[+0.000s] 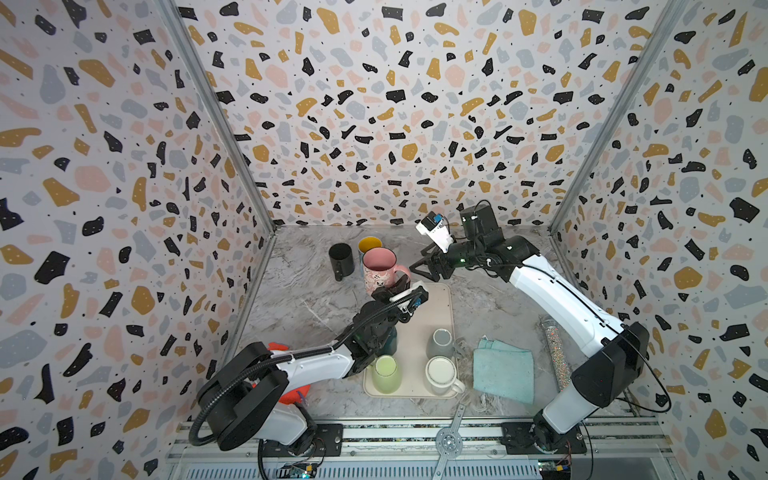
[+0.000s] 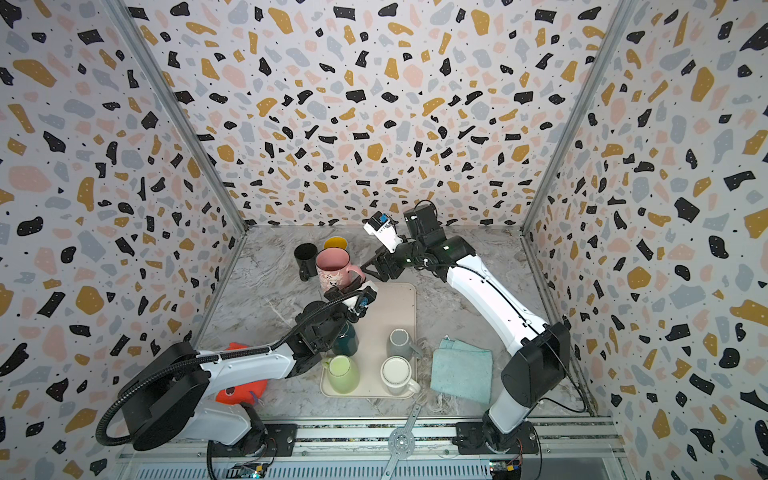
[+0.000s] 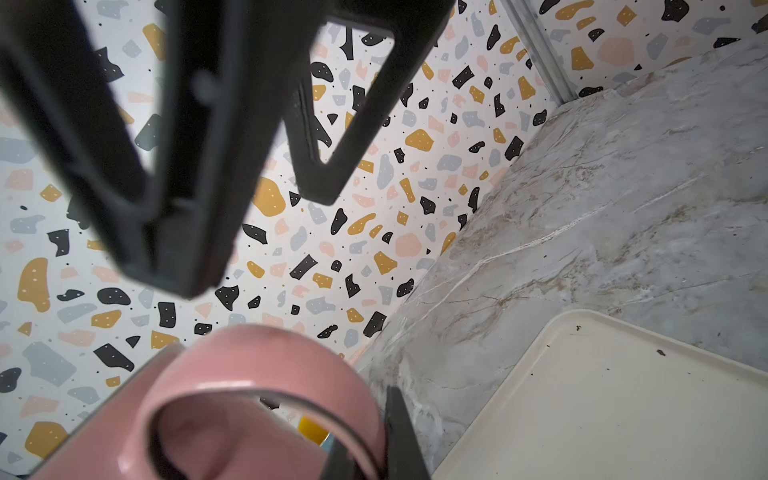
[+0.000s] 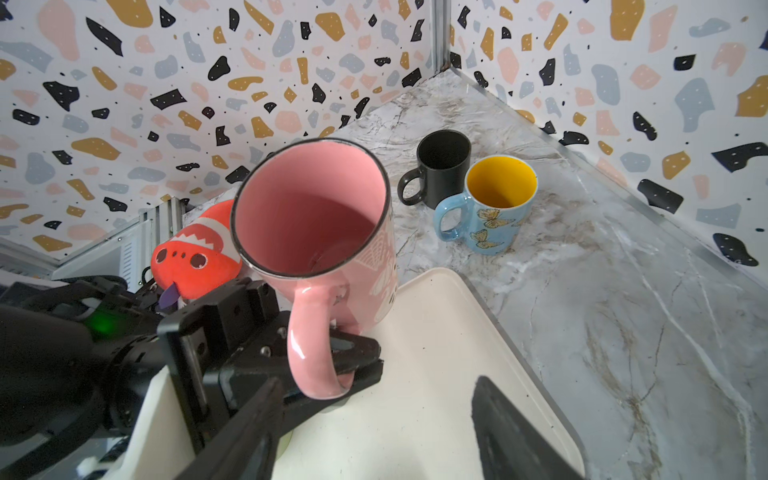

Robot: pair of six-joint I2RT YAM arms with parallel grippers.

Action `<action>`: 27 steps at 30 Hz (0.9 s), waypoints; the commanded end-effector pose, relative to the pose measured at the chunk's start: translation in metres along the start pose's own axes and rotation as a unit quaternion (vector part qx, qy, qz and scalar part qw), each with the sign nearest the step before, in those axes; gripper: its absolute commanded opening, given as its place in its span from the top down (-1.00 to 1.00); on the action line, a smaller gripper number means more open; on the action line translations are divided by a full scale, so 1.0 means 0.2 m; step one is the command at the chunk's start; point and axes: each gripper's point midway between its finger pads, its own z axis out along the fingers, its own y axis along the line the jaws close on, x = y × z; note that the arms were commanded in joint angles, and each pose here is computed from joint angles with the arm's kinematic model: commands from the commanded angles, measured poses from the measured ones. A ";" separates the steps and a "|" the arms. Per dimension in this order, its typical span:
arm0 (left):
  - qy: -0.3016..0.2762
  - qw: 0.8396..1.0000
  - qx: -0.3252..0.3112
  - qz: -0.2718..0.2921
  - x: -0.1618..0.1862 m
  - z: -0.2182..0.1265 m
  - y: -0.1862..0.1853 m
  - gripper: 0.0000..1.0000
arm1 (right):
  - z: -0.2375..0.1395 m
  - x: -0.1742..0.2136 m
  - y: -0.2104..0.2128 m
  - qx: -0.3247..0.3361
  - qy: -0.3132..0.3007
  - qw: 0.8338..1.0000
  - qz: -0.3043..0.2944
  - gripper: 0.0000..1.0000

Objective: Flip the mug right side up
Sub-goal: 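Close the right gripper on the pink mug's handle held by the left gripper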

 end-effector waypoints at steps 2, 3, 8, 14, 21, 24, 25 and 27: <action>-0.064 0.995 -0.071 0.004 -0.21 -0.02 0.19 1.00 | -0.01 -0.03 0.04 -0.023 0.001 1.000 -0.018 -0.48; -0.062 0.996 -0.070 0.008 -0.21 -0.02 0.18 1.00 | -0.01 -0.03 0.05 -0.028 0.001 0.999 -0.019 -0.48; -0.050 0.996 -0.073 0.021 -0.19 -0.02 0.17 1.00 | 0.01 -0.02 0.08 -0.044 0.002 0.999 -0.024 -0.49; -0.047 0.995 -0.073 0.039 -0.20 0.00 0.15 1.00 | 0.03 0.00 0.08 -0.048 0.009 0.999 -0.020 -0.46; -0.047 0.995 -0.075 0.045 -0.21 0.00 0.14 1.00 | 0.07 0.03 0.08 -0.056 0.021 0.998 -0.013 -0.40; -0.045 0.995 -0.079 0.047 -0.21 0.01 0.15 1.00 | 0.08 0.05 0.09 -0.061 0.028 0.998 -0.010 -0.36; -0.044 0.995 -0.079 0.048 -0.21 0.01 0.15 1.00 | 0.09 0.05 0.09 -0.063 0.031 0.998 -0.009 -0.36; -0.044 0.995 -0.081 0.050 -0.22 0.01 0.15 1.00 | 0.09 0.06 0.09 -0.063 0.035 0.997 -0.010 -0.36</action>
